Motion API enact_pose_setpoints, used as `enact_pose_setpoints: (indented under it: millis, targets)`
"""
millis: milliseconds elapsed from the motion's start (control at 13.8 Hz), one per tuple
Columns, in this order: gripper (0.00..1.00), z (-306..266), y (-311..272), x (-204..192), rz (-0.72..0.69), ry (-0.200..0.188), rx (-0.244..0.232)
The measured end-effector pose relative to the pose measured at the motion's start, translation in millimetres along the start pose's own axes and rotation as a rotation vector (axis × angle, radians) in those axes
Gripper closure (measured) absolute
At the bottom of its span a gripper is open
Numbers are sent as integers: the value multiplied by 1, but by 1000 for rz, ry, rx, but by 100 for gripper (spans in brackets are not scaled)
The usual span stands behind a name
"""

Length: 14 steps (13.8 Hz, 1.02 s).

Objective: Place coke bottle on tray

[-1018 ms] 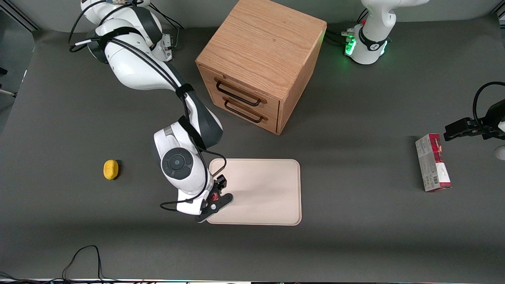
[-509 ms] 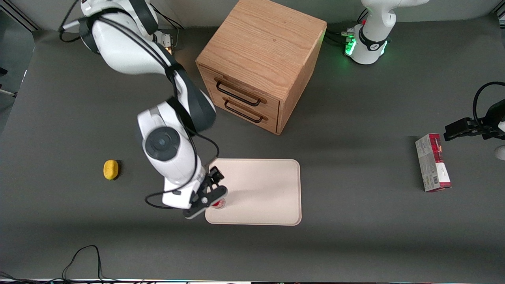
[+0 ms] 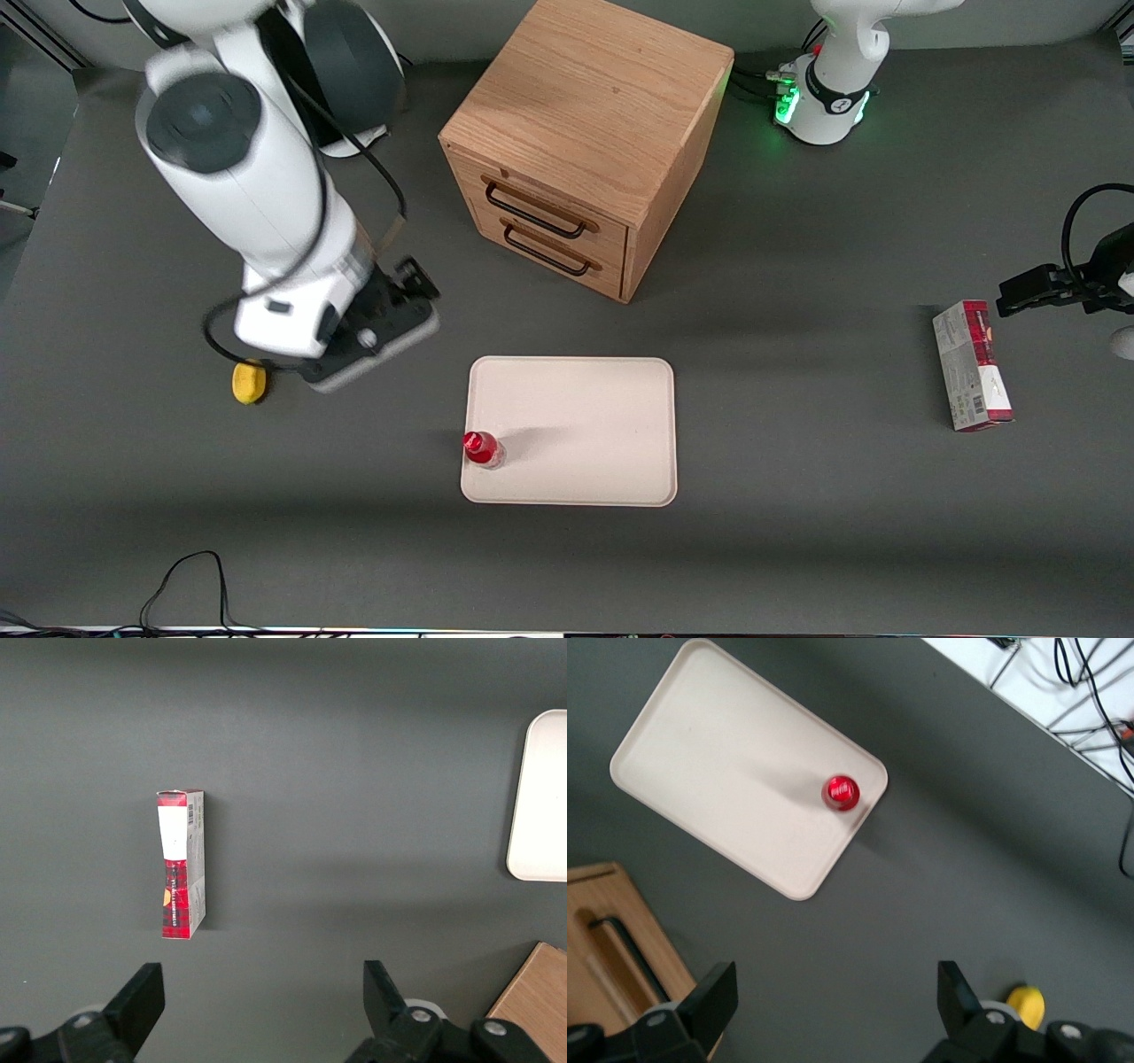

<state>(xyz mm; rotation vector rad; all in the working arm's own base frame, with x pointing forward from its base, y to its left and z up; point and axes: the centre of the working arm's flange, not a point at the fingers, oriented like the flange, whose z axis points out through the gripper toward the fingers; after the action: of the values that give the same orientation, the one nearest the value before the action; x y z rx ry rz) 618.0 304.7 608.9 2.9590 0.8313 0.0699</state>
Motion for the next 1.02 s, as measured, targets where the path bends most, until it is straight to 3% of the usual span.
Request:
enact_pose_setpoints:
  millis: [218, 582, 1018]
  targets:
    - [0, -25, 48, -42, 85, -7, -31]
    - [0, -12, 175, -138, 308, -29, 35]
    - [0, 6, 222, -185, 380, -35, 44]
